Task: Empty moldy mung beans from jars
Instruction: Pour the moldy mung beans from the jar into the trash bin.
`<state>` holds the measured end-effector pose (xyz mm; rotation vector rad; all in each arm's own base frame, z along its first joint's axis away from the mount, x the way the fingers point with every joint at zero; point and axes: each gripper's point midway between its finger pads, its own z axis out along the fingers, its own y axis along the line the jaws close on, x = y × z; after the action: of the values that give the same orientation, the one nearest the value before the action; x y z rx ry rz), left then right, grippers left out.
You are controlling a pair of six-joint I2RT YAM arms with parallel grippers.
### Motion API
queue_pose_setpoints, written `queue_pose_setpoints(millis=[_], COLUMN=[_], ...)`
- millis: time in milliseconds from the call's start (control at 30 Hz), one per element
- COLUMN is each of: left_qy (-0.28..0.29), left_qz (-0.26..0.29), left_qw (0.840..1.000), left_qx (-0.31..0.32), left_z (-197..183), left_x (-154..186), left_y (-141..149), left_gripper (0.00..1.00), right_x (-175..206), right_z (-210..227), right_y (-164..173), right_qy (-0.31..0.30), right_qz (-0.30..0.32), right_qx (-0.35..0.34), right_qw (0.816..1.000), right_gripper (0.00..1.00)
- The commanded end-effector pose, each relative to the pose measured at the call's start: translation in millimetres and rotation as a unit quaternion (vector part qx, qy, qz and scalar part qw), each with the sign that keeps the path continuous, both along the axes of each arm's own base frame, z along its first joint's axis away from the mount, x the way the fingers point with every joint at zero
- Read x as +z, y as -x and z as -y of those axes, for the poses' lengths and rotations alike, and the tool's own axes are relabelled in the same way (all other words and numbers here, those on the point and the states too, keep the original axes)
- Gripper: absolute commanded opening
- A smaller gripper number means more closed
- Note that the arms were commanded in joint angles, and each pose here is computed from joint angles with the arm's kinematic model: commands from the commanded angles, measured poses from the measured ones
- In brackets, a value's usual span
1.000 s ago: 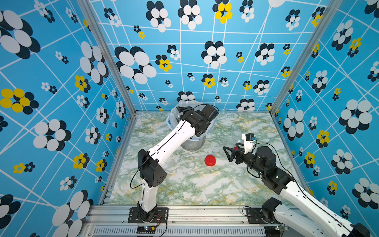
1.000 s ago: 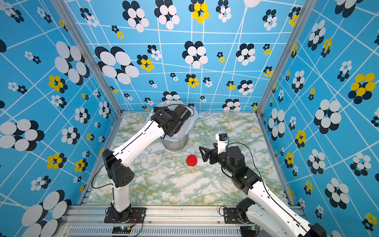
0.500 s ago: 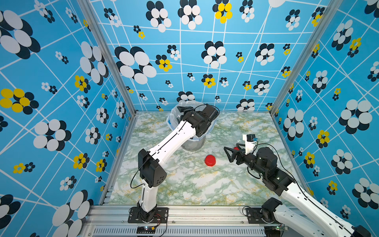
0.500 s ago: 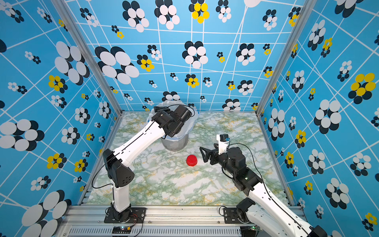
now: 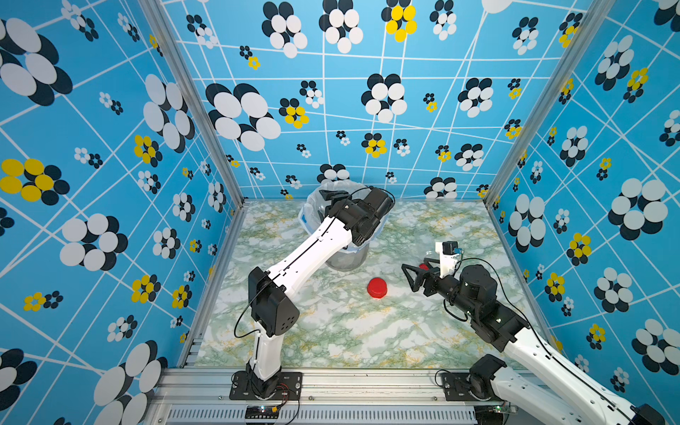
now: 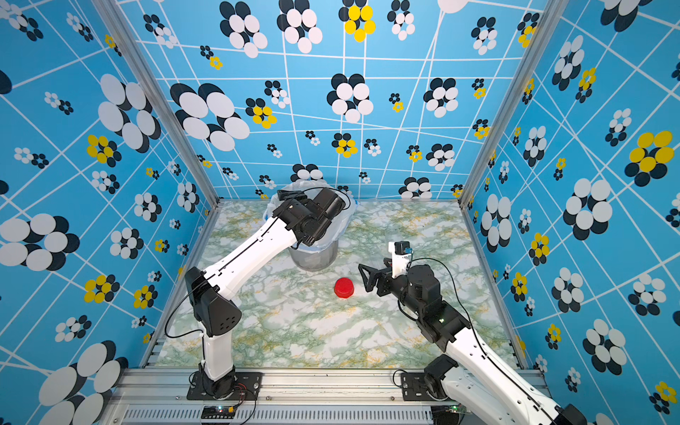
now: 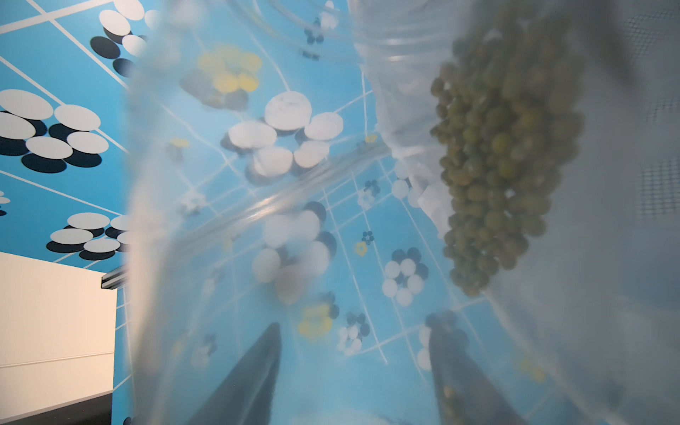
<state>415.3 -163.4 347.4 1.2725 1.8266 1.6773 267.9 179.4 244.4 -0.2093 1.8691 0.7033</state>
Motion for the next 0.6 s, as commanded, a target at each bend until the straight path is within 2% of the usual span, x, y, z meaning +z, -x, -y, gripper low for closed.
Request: queue_pose_setpoints(millis=[0, 300, 567], left_qy=[-0.02, -0.021, -0.001], left_qz=[0.006, -0.003, 0.002], left_qw=[1.0, 1.0, 1.0], left_qx=[-0.004, -0.015, -0.017], left_z=[8, 23, 21], left_x=[0, -13, -11], left_y=[-5, -9, -7], left_gripper=[0.52, 0.54, 0.54], right_x=[-1, -1, -1], right_z=[5, 5, 4], right_y=[-1, -1, -3], right_qy=[-0.003, -0.003, -0.003], right_qz=[0.002, 0.003, 0.002], right_qx=[-0.012, -0.012, -0.012], right_qw=[1.0, 1.0, 1.0], right_gripper=[0.99, 0.99, 0.99])
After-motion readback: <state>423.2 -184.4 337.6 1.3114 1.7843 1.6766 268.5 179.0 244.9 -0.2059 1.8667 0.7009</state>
